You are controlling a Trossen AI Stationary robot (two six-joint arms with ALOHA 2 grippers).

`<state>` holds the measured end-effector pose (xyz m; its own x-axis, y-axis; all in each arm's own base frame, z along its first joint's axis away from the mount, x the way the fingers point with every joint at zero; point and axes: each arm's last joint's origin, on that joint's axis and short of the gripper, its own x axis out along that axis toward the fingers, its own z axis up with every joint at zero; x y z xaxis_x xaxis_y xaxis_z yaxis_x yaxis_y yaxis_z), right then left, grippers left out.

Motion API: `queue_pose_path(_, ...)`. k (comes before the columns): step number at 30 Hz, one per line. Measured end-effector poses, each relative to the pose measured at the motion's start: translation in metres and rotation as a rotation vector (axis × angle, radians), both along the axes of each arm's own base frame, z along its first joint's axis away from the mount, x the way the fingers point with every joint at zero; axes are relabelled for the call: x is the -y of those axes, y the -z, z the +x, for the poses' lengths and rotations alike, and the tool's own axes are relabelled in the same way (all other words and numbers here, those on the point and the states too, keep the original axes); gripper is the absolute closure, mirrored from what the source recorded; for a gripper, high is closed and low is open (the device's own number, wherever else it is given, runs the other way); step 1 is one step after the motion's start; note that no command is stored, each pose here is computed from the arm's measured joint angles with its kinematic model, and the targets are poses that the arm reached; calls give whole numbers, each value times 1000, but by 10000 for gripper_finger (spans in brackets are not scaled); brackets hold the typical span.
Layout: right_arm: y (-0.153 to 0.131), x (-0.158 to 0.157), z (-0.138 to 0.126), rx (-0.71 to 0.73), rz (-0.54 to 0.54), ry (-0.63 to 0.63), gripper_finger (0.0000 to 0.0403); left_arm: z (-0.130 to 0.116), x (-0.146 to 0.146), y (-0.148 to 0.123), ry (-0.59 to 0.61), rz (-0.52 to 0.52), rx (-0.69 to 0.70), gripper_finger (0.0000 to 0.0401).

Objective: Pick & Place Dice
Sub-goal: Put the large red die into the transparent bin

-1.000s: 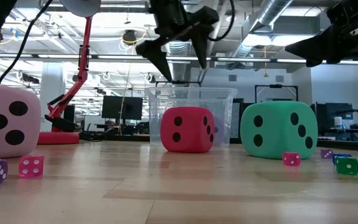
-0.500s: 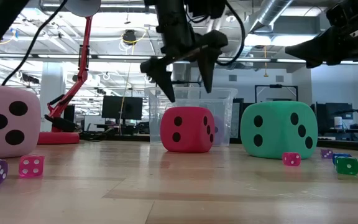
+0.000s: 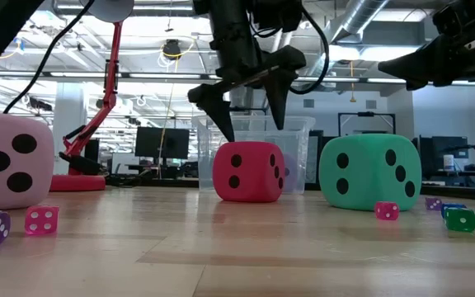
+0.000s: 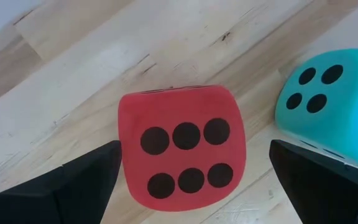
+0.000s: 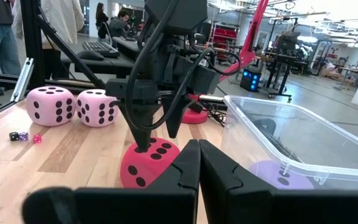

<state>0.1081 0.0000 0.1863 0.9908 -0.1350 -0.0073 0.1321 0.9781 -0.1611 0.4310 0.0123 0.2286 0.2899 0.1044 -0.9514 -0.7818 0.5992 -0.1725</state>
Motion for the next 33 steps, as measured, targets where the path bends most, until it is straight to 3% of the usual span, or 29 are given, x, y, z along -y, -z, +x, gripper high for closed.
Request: queue_pose_path(33, 0, 0, 0, -2, 2, 0, 403, 0, 1, 17, -20, 14, -39, 1)
